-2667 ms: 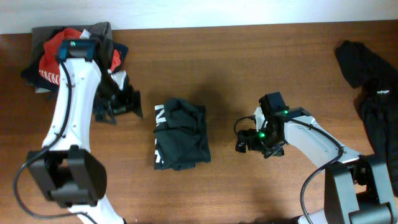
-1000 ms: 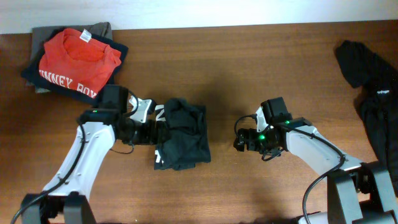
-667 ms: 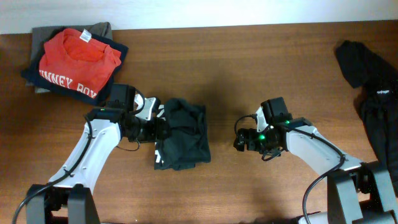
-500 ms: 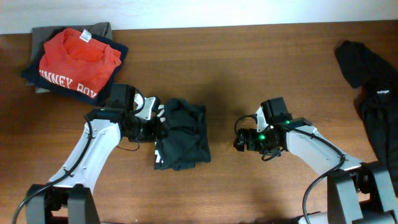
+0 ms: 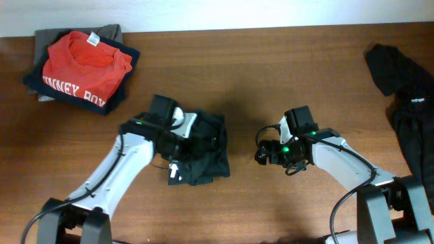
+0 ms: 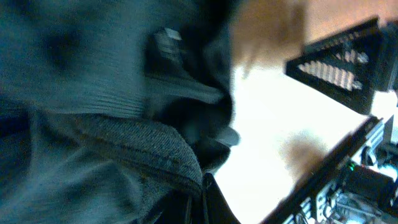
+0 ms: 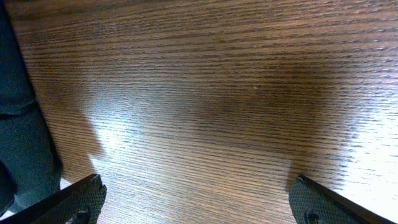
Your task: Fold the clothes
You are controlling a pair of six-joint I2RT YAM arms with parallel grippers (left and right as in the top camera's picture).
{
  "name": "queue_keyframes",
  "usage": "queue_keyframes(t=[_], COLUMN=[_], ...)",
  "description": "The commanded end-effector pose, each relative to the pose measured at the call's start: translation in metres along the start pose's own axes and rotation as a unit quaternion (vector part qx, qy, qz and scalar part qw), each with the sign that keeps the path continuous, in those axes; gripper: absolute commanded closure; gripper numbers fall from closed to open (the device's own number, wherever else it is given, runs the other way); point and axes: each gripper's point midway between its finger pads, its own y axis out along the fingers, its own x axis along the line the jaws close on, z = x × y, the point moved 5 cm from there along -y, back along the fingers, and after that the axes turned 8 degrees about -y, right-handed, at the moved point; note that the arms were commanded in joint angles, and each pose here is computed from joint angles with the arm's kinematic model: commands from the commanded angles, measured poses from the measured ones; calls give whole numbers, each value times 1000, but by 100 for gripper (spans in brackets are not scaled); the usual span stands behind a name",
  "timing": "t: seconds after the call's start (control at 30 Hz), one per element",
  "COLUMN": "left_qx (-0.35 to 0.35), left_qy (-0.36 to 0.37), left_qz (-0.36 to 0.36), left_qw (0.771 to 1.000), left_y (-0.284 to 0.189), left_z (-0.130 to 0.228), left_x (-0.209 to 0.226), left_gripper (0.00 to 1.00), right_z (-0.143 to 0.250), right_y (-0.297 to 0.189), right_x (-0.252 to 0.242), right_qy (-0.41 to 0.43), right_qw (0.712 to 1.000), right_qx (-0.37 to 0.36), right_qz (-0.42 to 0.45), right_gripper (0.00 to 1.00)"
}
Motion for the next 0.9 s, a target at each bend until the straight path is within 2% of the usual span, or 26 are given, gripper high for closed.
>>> queue_keyframes(t=[0.0, 0.43, 0.53, 0.73, 0.87], left_qx=[8, 35, 40, 37, 36], left_qy=[3, 66, 80, 95, 96], left_qz=[16, 26, 27, 6, 7], left_qw=[1000, 997, 996, 995, 995], left_y=[3, 28, 33, 37, 36], left_z=[9, 33, 39, 44, 43], left_x=[-22, -68, -76, -79, -80], left_gripper=[99, 98, 87, 49, 39], right_z=[25, 24, 24, 24, 24], right_y=[19, 19, 19, 19, 19], right_x=[-12, -13, -13, -13, -13], right_qy=[25, 48, 48, 48, 48], right_qw=[998, 998, 998, 998, 998], right_qx=[51, 47, 48, 48, 48], right_qz=[8, 15, 15, 16, 16], right_gripper=[1, 1, 1, 1, 1])
